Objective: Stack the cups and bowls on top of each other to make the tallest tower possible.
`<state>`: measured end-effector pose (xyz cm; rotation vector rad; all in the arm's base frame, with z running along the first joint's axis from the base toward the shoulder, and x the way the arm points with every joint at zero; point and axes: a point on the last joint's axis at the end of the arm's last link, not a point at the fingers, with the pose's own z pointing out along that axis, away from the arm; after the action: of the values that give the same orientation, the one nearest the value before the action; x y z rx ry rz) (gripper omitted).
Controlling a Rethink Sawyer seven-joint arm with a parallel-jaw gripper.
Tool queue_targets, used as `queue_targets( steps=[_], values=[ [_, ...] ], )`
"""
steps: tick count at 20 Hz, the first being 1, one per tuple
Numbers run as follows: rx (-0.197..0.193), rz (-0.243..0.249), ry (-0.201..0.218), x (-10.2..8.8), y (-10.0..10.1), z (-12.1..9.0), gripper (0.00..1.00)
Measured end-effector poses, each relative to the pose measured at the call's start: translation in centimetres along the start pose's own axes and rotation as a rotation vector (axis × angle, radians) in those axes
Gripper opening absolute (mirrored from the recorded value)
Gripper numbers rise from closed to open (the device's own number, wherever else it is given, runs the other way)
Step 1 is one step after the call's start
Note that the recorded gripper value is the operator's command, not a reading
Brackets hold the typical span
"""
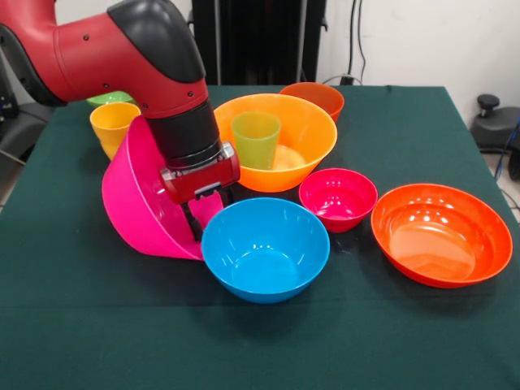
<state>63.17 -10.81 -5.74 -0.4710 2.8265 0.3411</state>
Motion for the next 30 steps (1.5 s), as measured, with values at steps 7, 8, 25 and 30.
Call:
queue_targets(
  steps=[7, 8, 25, 30],
  values=[
    [0.013, -0.008, 0.009, 0.1, -0.2, -0.2, 1.0],
    [0.014, -0.009, 0.01, 0.1, -0.2, -0.2, 1.0],
    [0.057, -0.001, 0.006, -1.3, -1.0, -5.9, 1.0],
    [0.064, 0.036, 0.008, -1.7, -1.8, -8.6, 1.0]
  ],
)
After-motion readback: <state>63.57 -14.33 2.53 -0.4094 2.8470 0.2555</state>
